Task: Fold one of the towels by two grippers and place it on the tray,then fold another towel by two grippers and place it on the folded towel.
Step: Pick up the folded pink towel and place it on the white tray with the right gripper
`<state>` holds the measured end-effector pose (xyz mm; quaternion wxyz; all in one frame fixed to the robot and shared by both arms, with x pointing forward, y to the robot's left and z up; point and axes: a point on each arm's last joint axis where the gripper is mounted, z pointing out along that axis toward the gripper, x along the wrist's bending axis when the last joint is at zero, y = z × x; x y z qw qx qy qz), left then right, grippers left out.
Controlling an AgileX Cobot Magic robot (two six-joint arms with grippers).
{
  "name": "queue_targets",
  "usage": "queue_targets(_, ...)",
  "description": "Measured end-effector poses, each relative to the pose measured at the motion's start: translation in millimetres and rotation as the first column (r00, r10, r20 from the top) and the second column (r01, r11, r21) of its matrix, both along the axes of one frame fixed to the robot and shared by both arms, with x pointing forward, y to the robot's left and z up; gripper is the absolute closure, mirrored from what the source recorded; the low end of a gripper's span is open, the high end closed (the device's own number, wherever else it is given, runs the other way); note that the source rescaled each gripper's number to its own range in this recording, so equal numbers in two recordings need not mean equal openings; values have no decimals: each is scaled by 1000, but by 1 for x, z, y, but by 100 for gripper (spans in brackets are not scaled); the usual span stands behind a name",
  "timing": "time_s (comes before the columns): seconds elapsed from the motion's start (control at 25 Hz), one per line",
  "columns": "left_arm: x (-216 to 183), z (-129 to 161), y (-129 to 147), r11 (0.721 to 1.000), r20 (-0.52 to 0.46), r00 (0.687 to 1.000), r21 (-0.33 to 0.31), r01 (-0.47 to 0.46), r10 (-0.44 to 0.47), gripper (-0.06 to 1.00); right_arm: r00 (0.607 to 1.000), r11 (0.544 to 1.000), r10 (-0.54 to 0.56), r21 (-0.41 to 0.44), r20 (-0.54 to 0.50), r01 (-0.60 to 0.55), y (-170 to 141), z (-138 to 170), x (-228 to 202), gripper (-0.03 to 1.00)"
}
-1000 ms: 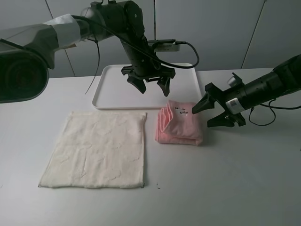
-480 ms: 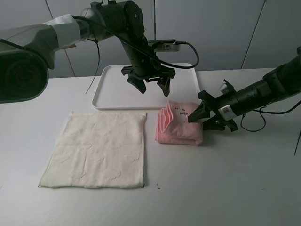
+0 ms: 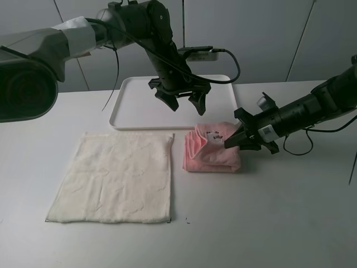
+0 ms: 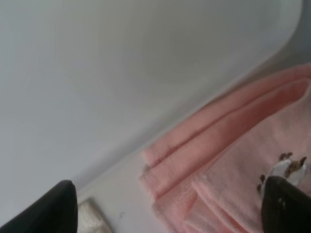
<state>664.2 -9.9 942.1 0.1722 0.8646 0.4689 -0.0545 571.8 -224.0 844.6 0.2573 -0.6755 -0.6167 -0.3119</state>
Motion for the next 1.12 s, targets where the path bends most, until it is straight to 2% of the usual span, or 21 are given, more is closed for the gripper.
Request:
queue_targets(0.16, -10, 8, 7, 1000, -21, 1000, 14, -1, 1, -3, 1000, 1000, 4, 7, -2, -4, 0, 0, 0, 89)
queue_targets(0.28, -24, 20, 18, 1000, 15, 1000, 4, -24, 24, -3, 1000, 1000, 4, 8, -3, -4, 1, 1, 0, 89)
queue_targets(0.4, -49, 25, 38, 999, 78, 996, -5, -38, 38, -3, 1000, 1000, 10, 17, -6, -9, 1, 1, -1, 89)
queue_targets(0.68, -104, 39, 104, 995, 196, 975, -26, -100, 103, -3, 999, 996, 39, 82, -14, -38, 5, 8, 0, 89)
queue_targets(0.88, -118, 44, 132, 987, 223, 961, -38, -157, 161, -3, 999, 990, 36, 133, 7, -37, 9, 29, 22, 89)
queue_targets(1.12, -128, 30, 139, 984, 194, 965, -25, -174, 175, -3, 996, 988, 3, 152, 90, -17, 13, 78, 64, 89)
